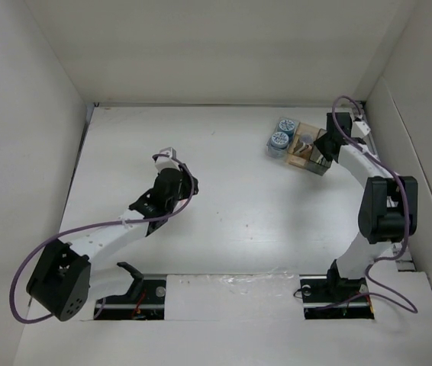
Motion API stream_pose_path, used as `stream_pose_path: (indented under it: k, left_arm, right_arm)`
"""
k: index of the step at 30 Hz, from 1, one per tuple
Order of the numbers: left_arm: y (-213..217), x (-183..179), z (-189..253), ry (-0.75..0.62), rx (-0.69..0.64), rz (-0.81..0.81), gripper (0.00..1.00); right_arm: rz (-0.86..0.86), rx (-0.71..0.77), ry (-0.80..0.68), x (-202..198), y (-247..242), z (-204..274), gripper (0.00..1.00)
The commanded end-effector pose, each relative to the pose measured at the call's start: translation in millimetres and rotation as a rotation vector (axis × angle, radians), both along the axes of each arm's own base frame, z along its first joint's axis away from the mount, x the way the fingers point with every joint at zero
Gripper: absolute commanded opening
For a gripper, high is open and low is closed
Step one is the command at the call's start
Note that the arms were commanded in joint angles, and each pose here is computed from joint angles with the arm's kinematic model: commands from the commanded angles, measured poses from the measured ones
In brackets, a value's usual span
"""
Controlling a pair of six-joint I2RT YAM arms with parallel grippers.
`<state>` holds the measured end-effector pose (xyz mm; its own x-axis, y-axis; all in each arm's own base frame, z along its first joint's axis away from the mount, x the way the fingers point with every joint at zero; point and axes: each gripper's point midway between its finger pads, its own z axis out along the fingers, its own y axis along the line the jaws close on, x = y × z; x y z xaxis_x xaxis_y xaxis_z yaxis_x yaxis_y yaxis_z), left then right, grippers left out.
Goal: Sort the stationery into containers
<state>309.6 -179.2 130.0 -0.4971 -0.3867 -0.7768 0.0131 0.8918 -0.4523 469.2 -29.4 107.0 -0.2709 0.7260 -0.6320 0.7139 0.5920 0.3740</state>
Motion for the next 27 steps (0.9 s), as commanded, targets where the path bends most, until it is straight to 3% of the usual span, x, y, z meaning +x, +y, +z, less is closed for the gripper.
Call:
stream_pose_path:
  k: [1, 3, 4, 6, 9, 14, 17, 21, 27]
  left_arm:
    - [5, 12, 8, -0.009, 0.032, 0.053, 0.37]
    - [4, 17, 7, 0.001, 0.045, 0.063, 0.35]
    - [6, 16, -6, 0.034, 0.075, 0.07, 0.33]
    - [6, 21, -12, 0.056, 0.098, 0.078, 0.31]
    - [10, 27, -33, 0.122, 0.184, 0.106, 0.28]
    - [12, 30, -50, 0.17, 0.227, 0.125, 0.25]
    - [13, 31, -61, 0.2, 0.247, 0.136, 0.25]
    - [15, 30, -69, 0.232, 0.264, 0.155, 0.36]
    - [22, 26, -80, 0.258, 0.292, 0.175, 0.36]
  right_arm:
    - [0.043, 0.042, -0.18, 3, 19, 62, 0.43]
    - [0.109, 0.063, -0.241, -5, 45, 81, 0.32]
    - [0.145, 0.07, -0.262, -8, 55, 87, 0.15]
    - [0.299, 0.145, -0.31, -16, 99, 95, 0.0]
    - [0.432, 0.184, -0.302, -30, 144, 92, 0.0]
    - [0.499, 0.157, -0.264, -50, 173, 76, 0.0]
    - [0.525, 0.159, -0.253, -58, 182, 69, 0.08]
    - [0.564, 0.169, -0.24, -66, 196, 65, 0.32]
    - [0.6, 0.186, -0.247, -72, 207, 67, 0.34]
